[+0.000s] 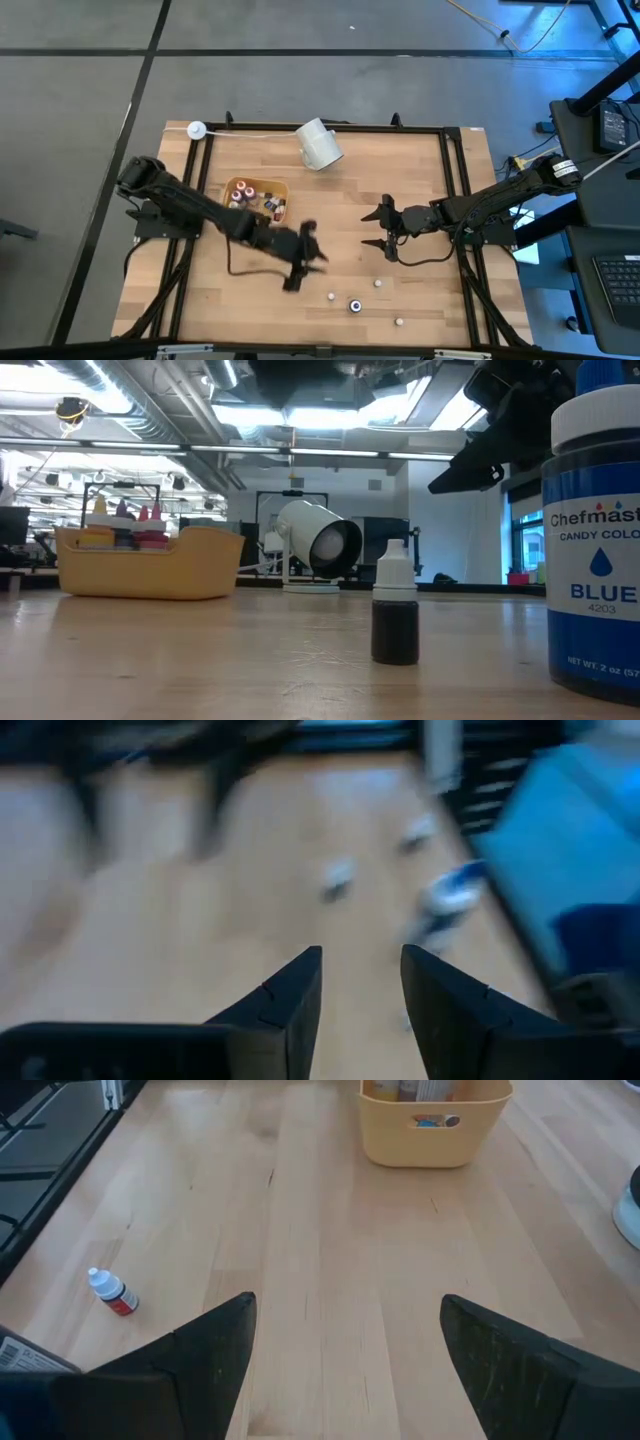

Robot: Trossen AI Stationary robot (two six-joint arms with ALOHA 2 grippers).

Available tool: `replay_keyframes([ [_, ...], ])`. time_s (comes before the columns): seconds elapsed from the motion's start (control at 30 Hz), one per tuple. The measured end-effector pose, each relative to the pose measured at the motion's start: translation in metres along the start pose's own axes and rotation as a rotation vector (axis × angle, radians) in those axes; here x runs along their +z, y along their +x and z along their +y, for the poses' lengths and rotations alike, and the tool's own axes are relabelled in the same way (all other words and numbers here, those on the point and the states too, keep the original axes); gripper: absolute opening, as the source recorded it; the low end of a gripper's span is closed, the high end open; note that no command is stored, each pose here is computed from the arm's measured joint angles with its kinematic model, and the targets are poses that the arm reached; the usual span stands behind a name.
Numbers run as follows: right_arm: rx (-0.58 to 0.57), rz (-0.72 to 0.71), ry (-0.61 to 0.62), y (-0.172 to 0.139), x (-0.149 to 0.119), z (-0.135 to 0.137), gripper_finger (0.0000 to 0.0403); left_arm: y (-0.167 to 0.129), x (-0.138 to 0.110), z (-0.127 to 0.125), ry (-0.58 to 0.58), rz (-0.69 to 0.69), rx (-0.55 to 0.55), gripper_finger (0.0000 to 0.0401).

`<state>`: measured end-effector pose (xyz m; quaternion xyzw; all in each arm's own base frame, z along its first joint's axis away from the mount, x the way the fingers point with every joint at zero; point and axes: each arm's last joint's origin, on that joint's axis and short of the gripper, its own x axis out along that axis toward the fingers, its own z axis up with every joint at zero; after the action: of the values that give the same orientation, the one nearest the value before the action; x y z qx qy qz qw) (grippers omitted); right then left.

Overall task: Pick & Place food coloring
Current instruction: Put the small red food coloring bottle into the bin

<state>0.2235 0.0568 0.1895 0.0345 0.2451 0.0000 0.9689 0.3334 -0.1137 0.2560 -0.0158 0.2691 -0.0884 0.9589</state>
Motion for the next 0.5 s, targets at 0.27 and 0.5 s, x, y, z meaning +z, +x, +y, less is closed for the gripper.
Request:
replay_keyframes([
  [0.27,0.000,0.000,0.004,0.000,0.000,0.000,0.0316,0.048,-0.027,-0.048,0.226,-0.083,-0.120,0.0160],
  [0.5,0.000,0.000,-0.001,0.000,0.000,0.000,0.0316,0.083,-0.065,-0.060,0.256,-0.019,-0.053,0.0180],
])
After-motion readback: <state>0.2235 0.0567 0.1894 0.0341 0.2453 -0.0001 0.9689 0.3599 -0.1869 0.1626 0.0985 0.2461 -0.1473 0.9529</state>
